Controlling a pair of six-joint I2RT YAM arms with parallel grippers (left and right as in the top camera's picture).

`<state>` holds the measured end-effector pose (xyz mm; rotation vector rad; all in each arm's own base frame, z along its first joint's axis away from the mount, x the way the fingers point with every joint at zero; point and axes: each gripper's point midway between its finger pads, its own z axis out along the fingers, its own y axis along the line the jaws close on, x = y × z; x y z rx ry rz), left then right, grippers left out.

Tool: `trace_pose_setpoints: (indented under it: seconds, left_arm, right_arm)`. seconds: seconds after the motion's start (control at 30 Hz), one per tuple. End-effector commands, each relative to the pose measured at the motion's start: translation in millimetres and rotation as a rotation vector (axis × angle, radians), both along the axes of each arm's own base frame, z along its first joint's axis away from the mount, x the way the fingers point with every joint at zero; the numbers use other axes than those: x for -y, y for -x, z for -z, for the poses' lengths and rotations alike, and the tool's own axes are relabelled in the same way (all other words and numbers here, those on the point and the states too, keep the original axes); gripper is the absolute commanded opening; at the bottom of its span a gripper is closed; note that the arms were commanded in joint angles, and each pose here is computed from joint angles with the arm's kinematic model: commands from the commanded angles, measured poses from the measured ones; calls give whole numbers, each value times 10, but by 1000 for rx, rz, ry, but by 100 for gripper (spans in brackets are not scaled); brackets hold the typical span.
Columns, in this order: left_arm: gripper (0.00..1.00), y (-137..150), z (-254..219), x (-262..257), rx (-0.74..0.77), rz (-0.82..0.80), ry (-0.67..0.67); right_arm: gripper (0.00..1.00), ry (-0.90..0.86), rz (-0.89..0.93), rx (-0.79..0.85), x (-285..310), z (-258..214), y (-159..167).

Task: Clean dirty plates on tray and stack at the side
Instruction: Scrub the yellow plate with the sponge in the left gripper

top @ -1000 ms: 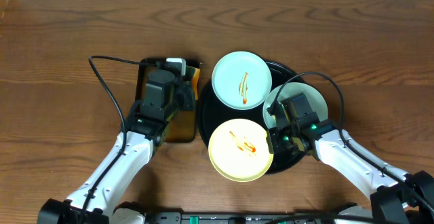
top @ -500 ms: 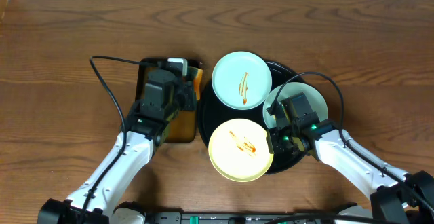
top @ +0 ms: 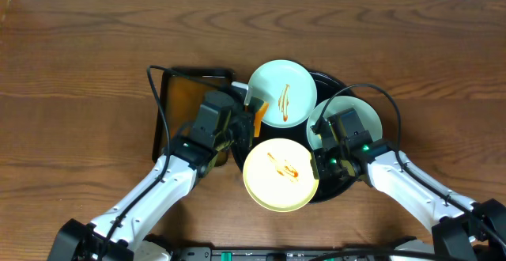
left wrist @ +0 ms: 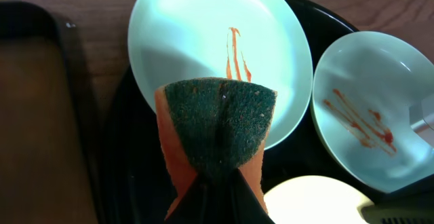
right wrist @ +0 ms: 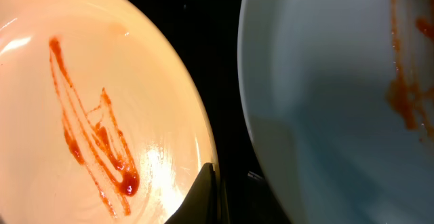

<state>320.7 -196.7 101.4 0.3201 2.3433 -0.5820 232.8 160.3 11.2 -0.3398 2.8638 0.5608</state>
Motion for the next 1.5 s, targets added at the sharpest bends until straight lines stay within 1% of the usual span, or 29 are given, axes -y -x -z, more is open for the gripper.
trace_pose_setpoints:
  seconds: [0.0,0.2,0.37,0.43,0.53,0.63,0.7,0.87,1.07,1.17,1.33,1.47]
  left_arm:
    - [7,20,-79,91,-42,-10,70]
    - [7,301,-58,344,-199,38,197]
    - [7,509,-39,585,-301,25,258]
    - [7,596,27,670,-379,-14,286]
    - [7,710,186,764,-536,-129,336]
    - [7,844,449,839,-730,-293,369]
    - [7,892,569,900,-786,-338,374]
    - [7,934,640,1117,-788,-283,395]
    - [7,1043,668,1203,-841,-309,407]
    - [7,1138,738,1168,-868,-331,368]
    - [7,1279,925,1016,-878,-393,258]
    - [7,1217,980,926,-829,-433,227]
  right_arm:
    - [1,5,-23,-3,-11,25,36]
    - [1,5,-23,-3,-12,24,35]
    - [1,5,-20,-4,-11,25,36]
    - [1,5,-20,-4,-11,25,36]
    - [1,5,-20,-5,-11,25,37]
    - [1,6,-20,-6,-10,26,40]
    - [1,6,-20,-6,-9,26,40]
    - [1,6,-20,-7,-9,27,41]
    - [1,8,-20,-8,-6,29,45]
    - [1,8,-20,-8,-6,29,45]
    - [1,8,-20,-9,-5,29,46]
    - [1,8,-20,-9,-5,29,46]
